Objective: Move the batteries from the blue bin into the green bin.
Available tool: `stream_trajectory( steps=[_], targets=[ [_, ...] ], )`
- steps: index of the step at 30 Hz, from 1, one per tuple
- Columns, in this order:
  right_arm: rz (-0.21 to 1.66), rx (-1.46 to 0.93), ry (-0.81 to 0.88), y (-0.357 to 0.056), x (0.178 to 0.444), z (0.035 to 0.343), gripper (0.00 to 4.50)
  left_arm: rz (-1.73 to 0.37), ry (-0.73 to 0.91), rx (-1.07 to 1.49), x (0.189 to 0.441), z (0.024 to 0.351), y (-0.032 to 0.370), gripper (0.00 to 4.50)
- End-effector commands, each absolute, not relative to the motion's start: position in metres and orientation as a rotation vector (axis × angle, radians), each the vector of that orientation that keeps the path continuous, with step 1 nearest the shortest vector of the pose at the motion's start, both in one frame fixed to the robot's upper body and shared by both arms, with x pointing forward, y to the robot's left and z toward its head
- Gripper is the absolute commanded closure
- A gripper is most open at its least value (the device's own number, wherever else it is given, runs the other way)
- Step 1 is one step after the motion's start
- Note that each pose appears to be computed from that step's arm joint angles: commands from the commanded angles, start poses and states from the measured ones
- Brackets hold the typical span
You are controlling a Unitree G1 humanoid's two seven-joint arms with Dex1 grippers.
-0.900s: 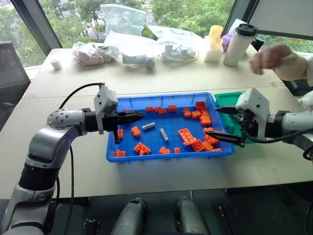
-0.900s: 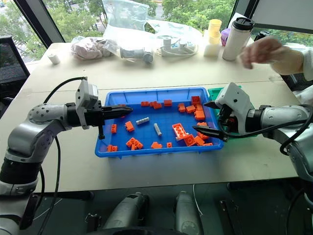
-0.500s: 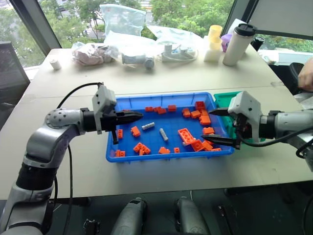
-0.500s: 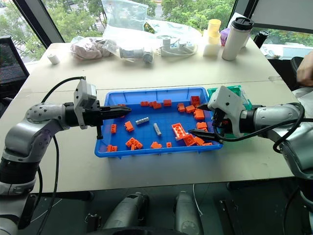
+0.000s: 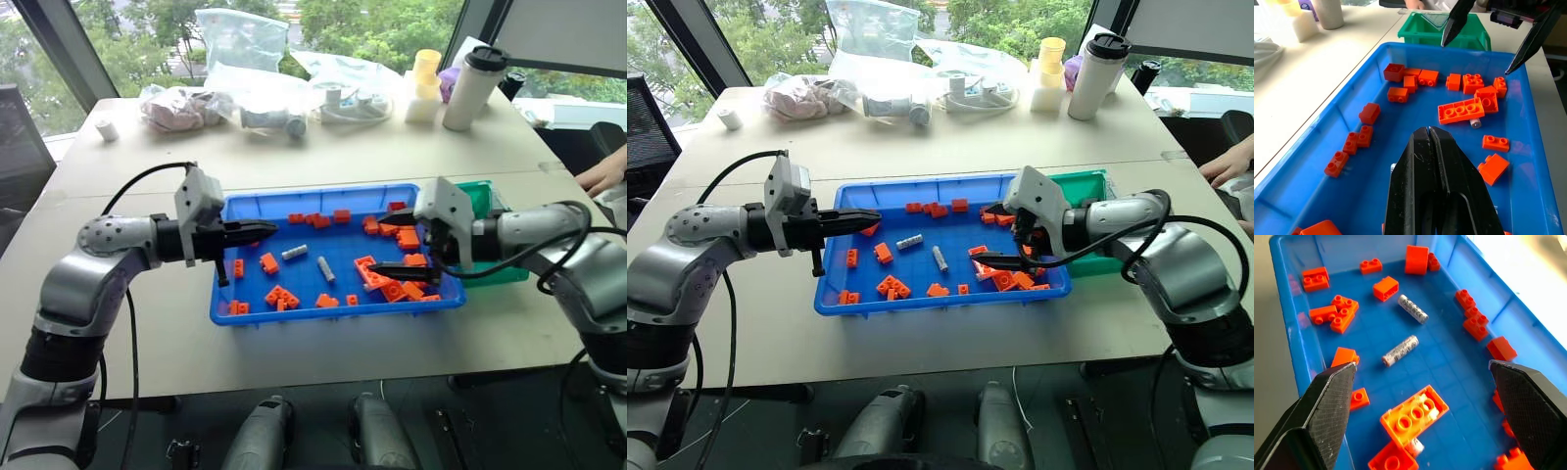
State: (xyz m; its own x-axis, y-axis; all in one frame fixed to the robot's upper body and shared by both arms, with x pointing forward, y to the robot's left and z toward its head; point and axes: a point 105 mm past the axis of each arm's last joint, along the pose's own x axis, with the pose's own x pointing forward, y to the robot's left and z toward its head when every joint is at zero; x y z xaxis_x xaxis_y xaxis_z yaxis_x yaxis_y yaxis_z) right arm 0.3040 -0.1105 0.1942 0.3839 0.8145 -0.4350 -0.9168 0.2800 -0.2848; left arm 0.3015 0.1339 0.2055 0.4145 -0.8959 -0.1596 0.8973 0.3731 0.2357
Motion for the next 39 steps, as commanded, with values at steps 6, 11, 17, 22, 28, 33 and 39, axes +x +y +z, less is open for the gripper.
stream_trajectory(
  steps=[6,11,17,22,28,33,39],
  targets=[
    [1.377,-0.631,0.19,-0.048,0.333,0.185,0.02,-1.092,-0.041,0.336,0.296,0.222,0.146,4.5],
    [1.45,-0.709,0.234,-0.023,0.351,0.165,0.02,-1.079,-0.019,0.35,0.288,0.219,0.15,4.5],
    [1.487,-0.729,0.26,-0.003,0.363,0.149,0.02,-1.06,-0.012,0.351,0.286,0.219,0.153,4.5],
    [1.454,-0.761,0.317,0.003,0.378,0.133,0.02,-1.05,-0.008,0.353,0.284,0.218,0.154,4.5],
    [1.436,-0.763,0.342,0.01,0.384,0.125,1.72,-1.047,-0.01,0.352,0.284,0.216,0.152,4.5],
    [1.402,-0.772,0.282,0.004,0.39,0.14,4.24,-1.051,-0.015,0.345,0.284,0.216,0.149,4.5],
    [1.181,-0.775,0.02,-0.056,0.386,0.213,4.47,-1.09,-0.018,0.325,0.287,0.211,0.141,4.5]
  ],
)
